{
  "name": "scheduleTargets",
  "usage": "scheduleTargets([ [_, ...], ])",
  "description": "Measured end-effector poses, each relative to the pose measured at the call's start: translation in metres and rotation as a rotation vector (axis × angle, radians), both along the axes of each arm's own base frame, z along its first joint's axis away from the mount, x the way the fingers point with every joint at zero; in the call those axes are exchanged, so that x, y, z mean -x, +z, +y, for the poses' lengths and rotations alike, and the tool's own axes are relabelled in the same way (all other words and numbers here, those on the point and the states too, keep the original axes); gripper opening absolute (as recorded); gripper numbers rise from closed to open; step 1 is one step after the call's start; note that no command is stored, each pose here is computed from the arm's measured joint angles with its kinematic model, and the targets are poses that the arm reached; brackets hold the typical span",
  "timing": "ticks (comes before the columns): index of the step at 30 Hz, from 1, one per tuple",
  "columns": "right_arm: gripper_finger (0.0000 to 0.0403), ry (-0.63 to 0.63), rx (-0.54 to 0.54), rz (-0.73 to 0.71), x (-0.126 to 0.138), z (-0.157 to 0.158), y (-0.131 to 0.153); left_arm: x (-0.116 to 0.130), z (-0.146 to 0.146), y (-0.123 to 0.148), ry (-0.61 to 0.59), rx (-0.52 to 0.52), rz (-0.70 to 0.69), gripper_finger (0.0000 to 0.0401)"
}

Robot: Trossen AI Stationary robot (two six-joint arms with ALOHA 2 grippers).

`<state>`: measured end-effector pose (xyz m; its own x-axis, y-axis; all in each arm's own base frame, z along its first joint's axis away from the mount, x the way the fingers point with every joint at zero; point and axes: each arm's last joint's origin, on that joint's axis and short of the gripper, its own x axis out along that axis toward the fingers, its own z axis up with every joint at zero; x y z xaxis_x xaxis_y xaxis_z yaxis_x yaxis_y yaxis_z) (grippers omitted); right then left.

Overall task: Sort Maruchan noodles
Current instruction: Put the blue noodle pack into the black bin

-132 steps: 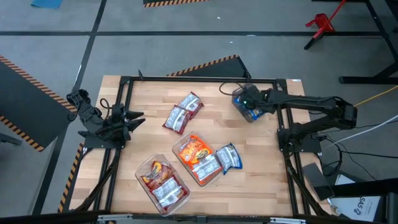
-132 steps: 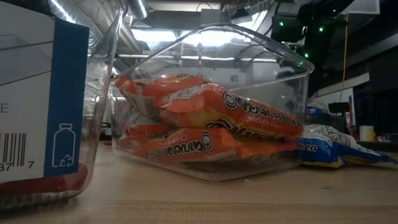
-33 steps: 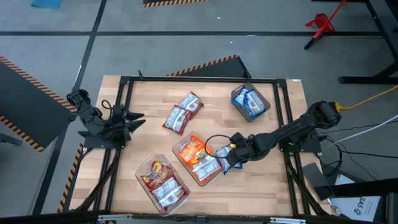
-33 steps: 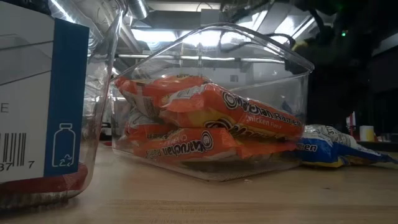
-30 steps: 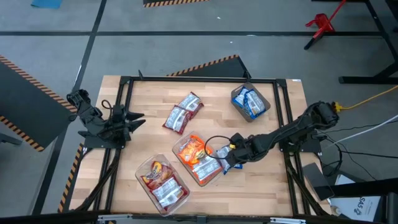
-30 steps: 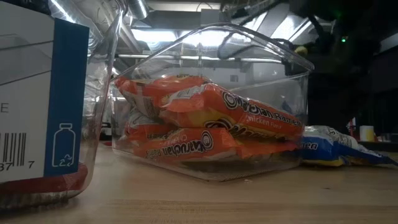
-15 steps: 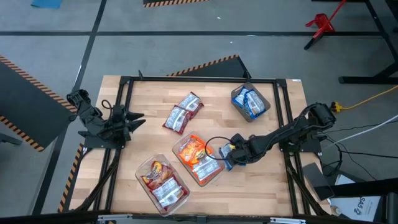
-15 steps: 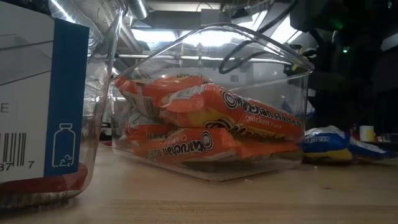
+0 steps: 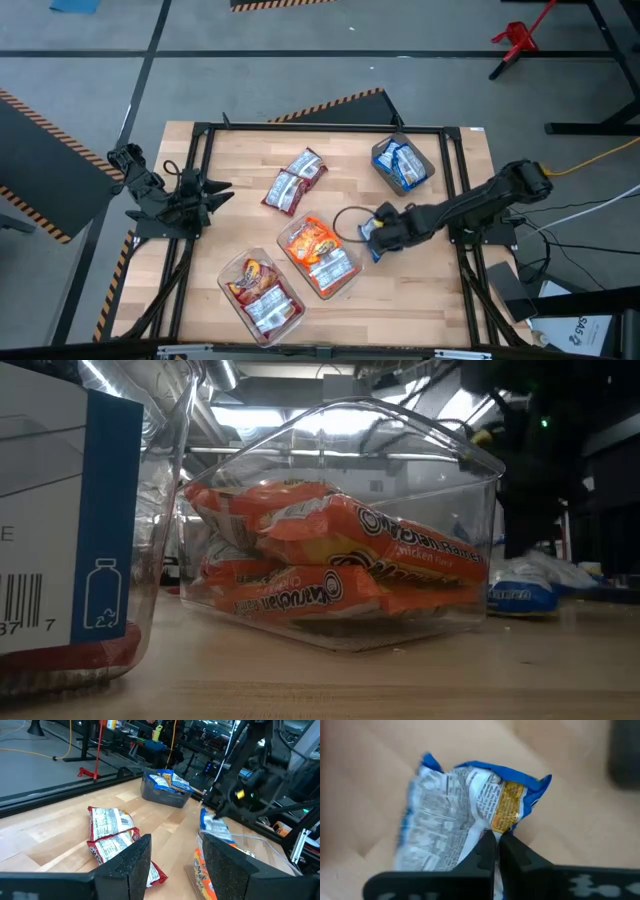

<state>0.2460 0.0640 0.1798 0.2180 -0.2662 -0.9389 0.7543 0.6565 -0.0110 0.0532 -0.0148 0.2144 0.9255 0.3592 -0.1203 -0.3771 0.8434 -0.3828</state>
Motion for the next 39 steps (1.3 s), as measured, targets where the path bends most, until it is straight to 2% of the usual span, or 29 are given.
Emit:
scheduleTargets([
  [8, 0.0000, -0.018, 0.071, -0.166, 0.014, -0.032, 0.044, 0.000, 0.000, 0.000, 0.000, 0.000, 0.001, 0.0172],
  [14, 0.0000, -0.027, 0.074, -0.287, 0.032, -0.046, 0.073, 0.000, 0.000, 0.000, -0.001, -0.004, 0.004, 0.0172],
  [20, 0.0000, -0.039, 0.123, -0.401, 0.053, -0.061, 0.099, 0.000, 0.000, -0.001, 0.000, -0.005, 0.005, 0.0172],
  [29, 0.0000, -0.207, 0.358, -0.587, 0.075, -0.101, 0.132, 0.000, 0.000, 0.000, 0.014, -0.009, 0.003, 0.0172],
  [36, 0.0000, -0.378, 0.455, -0.718, 0.071, -0.136, 0.145, 0.001, 0.001, 0.000, 0.036, -0.015, 0.000, 0.0172],
  [39, 0.0000, -0.467, 0.459, -0.774, 0.066, -0.149, 0.145, 0.001, 0.001, 0.000, 0.047, -0.018, -0.002, 0.0172],
])
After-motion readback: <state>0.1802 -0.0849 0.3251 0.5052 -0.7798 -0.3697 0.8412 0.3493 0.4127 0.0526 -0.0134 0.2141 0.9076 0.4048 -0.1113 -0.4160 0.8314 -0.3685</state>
